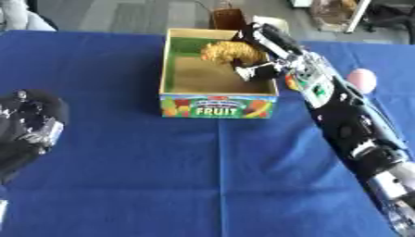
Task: Pick up objects on the table and place them in the box.
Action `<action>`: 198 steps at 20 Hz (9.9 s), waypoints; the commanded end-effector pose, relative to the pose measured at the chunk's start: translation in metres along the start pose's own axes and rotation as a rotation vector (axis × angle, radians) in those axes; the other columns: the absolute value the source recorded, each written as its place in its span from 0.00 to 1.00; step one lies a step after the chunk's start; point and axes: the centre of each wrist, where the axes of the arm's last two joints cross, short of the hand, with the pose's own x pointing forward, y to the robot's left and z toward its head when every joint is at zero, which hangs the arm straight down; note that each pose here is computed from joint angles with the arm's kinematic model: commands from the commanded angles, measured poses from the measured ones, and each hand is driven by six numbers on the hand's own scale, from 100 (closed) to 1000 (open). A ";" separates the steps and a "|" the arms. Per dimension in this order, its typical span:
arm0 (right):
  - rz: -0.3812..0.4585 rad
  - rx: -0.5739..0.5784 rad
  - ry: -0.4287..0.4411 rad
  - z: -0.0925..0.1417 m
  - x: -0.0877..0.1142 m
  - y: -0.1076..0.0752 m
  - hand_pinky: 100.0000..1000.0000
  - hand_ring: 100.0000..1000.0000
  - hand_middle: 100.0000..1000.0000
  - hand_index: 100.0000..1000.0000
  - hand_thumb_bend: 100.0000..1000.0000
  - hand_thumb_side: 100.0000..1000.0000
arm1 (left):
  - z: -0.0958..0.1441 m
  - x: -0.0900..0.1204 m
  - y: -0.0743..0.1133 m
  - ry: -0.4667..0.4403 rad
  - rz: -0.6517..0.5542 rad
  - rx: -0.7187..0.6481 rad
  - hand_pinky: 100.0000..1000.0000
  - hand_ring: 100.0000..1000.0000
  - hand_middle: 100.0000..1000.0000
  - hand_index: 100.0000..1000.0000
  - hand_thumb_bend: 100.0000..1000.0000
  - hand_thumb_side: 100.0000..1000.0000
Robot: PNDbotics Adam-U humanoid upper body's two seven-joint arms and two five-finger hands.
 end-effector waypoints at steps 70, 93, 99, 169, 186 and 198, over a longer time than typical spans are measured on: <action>0.089 -0.250 0.768 0.198 -0.095 -0.035 0.36 0.25 0.18 0.33 0.00 0.00 | 0.001 0.009 0.008 -0.026 -0.038 0.029 0.50 0.43 0.47 0.55 0.14 0.05; 0.078 -0.551 0.403 0.114 -0.059 -0.087 0.18 0.10 0.03 0.19 0.00 0.00 | 0.001 0.010 0.008 -0.028 -0.034 0.026 0.50 0.43 0.47 0.55 0.15 0.05; 0.042 -0.485 0.226 0.062 -0.033 -0.084 0.18 0.10 0.03 0.19 0.00 0.00 | 0.000 0.010 0.006 -0.029 -0.029 0.019 0.50 0.43 0.47 0.55 0.15 0.05; 0.124 -0.105 0.596 0.108 -0.066 -0.005 0.66 0.65 0.45 0.60 0.05 0.00 | -0.003 0.014 0.005 -0.051 -0.027 0.009 0.49 0.42 0.47 0.55 0.15 0.04; 0.071 -0.508 0.294 0.052 -0.024 -0.082 0.50 0.47 0.10 0.24 0.00 0.00 | -0.001 0.012 0.005 -0.044 -0.024 0.016 0.49 0.42 0.47 0.55 0.15 0.04; 0.062 -0.199 0.081 -0.007 0.013 -0.041 0.59 0.57 0.25 0.41 0.00 0.00 | -0.003 0.012 0.002 -0.048 -0.012 0.005 0.49 0.42 0.47 0.54 0.16 0.04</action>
